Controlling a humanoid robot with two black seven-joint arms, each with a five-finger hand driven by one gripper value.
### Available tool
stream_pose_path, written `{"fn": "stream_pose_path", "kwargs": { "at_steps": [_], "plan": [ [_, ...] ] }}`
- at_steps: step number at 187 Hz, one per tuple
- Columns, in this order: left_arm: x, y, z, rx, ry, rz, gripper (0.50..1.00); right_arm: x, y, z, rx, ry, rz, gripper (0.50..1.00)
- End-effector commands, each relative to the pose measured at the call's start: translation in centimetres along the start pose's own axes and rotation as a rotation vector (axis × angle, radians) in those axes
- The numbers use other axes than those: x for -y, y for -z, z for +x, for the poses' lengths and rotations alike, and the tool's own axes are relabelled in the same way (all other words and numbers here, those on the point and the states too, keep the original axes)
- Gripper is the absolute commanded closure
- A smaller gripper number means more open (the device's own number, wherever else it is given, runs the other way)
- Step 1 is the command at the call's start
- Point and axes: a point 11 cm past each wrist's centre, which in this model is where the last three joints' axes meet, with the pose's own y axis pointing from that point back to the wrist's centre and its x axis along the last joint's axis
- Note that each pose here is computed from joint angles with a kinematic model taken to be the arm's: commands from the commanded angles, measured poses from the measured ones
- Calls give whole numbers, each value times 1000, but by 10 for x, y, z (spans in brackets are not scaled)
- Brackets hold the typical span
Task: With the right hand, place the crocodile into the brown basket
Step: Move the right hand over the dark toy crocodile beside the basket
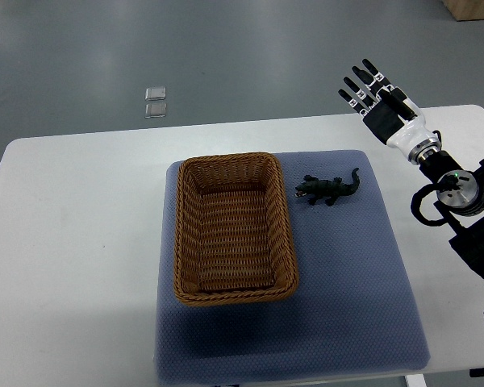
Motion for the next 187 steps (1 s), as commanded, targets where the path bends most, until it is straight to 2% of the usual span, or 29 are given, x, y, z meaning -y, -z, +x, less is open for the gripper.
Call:
{"fn": "stream_pose_path", "kwargs": {
  "at_steps": [1,77,96,140,170,187],
  "plan": [
    [0,0,0,0,3,0,500,0,0,0,0,1,0,572],
    [0,0,-1,1,9,-1,500,2,6,-1,-36,6,-8,572],
    [0,0,-1,1,11,0,500,-2,7,4,-155,2,-71,572],
    [0,0,-5,1,23,0,500,11,20,-14,-719,87,-308,572],
    [0,-4,-6,4,25,-6,500,19,33,-40,-1240,216,-473,572],
    [0,-6,-6,5,28,-9,500,17,34,-67,-1497,372,-582,572]
  ]
}}
